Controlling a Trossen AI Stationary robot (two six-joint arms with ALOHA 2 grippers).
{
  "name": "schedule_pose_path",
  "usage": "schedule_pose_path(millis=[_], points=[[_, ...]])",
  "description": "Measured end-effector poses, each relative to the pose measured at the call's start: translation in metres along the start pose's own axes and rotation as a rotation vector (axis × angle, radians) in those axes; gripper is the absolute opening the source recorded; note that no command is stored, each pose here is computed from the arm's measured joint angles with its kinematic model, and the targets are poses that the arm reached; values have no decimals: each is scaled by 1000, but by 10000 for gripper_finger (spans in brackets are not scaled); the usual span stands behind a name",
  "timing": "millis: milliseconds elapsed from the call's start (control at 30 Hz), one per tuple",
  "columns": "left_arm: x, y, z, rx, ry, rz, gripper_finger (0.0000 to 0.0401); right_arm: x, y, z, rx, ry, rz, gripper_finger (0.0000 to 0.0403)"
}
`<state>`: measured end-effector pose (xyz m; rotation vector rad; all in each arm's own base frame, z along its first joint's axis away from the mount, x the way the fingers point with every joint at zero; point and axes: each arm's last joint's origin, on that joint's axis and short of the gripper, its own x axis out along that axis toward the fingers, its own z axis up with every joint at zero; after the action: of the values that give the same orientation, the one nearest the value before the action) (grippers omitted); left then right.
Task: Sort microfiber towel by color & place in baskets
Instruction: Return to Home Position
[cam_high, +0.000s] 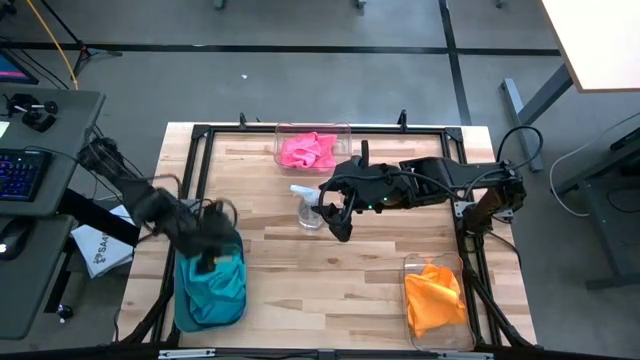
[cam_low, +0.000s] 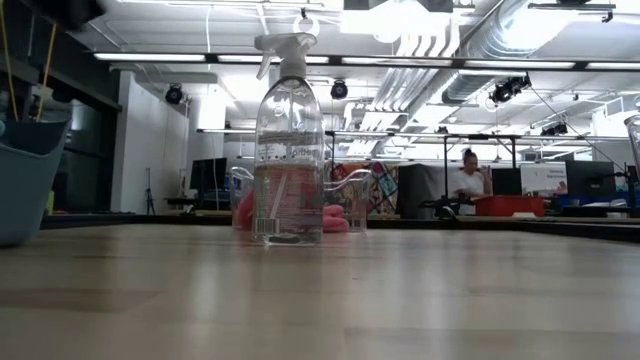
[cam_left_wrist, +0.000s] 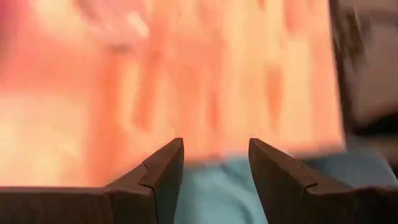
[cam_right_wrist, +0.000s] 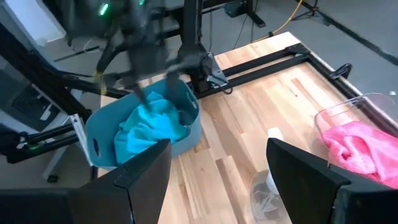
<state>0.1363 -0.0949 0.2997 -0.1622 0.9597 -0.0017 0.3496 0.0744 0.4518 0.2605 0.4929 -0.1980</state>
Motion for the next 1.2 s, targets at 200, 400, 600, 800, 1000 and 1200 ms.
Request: schedule_pose_path(millis=[200, 400, 600, 800, 1000, 1200], points=[[-16, 30, 37, 66, -389, 157, 169, 0, 1, 0, 4, 9, 20, 261], [5, 70, 46, -3, -783, 129, 113, 0, 0, -1, 27, 17, 20, 261], [35, 99, 5, -198, -912, -70, 9, -10, -2, 0, 57, 26, 36, 261], [54, 108, -27, -301, -1060, -88, 2, -26, -8, 1, 44, 39, 36, 227], [78, 115, -52, -361, -1102, -52, 1, -37, -12, -16, 50, 194, -29, 102], [87, 120, -61, -389, -1100, -16, 0, -41, -3, -45, 27, 370, -85, 18]])
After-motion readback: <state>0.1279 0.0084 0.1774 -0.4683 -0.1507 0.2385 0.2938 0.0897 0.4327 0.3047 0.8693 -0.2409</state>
